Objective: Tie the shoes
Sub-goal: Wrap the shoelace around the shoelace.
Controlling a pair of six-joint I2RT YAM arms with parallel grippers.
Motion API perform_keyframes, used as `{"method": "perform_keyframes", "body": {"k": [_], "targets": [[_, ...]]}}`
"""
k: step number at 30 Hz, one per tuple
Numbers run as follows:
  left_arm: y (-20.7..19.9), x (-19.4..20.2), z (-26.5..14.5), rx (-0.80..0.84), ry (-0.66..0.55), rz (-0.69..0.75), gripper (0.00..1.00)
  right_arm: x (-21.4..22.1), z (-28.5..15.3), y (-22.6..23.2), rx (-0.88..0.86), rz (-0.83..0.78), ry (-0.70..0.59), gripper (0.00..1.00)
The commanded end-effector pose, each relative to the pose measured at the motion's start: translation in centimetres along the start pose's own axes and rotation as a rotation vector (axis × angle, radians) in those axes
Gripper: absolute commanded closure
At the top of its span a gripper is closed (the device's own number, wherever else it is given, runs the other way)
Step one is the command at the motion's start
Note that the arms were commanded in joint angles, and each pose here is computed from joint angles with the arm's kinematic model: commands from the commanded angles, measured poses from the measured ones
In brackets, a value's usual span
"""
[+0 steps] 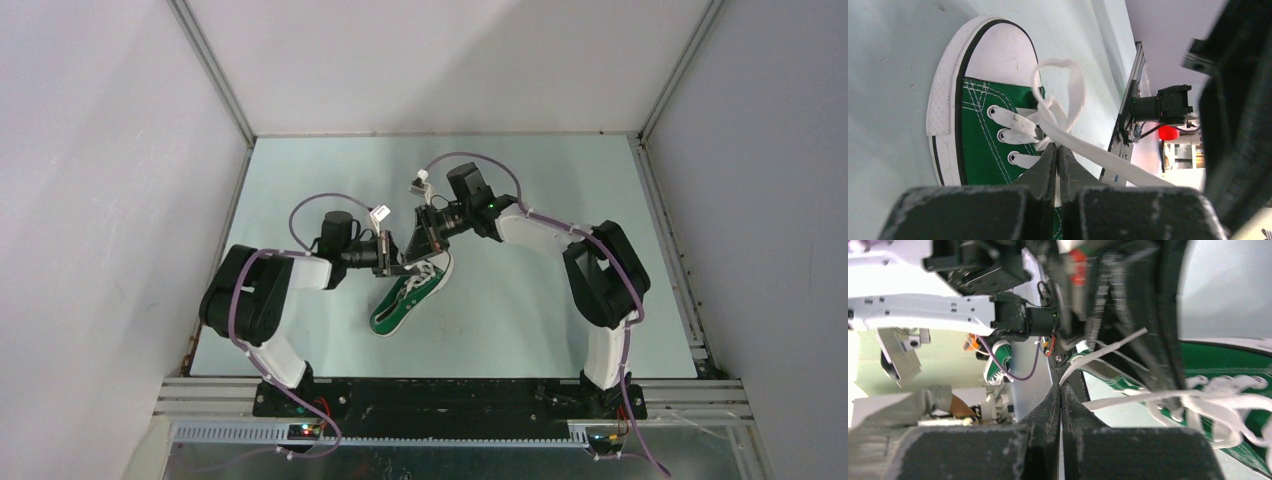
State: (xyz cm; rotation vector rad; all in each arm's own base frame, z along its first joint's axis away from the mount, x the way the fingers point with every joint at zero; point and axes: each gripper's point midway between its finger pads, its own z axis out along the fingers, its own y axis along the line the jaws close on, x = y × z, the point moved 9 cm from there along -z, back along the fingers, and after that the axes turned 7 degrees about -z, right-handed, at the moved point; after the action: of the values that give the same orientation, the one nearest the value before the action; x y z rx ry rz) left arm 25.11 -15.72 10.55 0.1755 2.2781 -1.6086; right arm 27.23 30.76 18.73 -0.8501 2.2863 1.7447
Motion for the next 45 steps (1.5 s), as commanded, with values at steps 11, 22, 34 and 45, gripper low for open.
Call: {"method": "perform_keyframes", "body": {"k": [11,22,34,45], "targets": [[-0.7,-0.8,-0.5,0.029,0.053,0.062,0.96,0.6,0.2,7.2,-0.084,-0.403,0.060,1.00],[-0.2,-0.8,-1.0,-0.006,0.080,0.075,0.95,1.9,0.8,9.9,-0.106,-0.606,0.127,1.00],[-0.1,-0.8,-1.4,0.006,0.076,0.074,0.94,7.7,0.9,3.8,0.096,-0.748,0.282,0.78],[-0.7,-0.5,-1.4,0.045,0.090,0.107,0.90,4.3,-3.5,0.2,0.247,-0.589,0.129,0.52]]}}
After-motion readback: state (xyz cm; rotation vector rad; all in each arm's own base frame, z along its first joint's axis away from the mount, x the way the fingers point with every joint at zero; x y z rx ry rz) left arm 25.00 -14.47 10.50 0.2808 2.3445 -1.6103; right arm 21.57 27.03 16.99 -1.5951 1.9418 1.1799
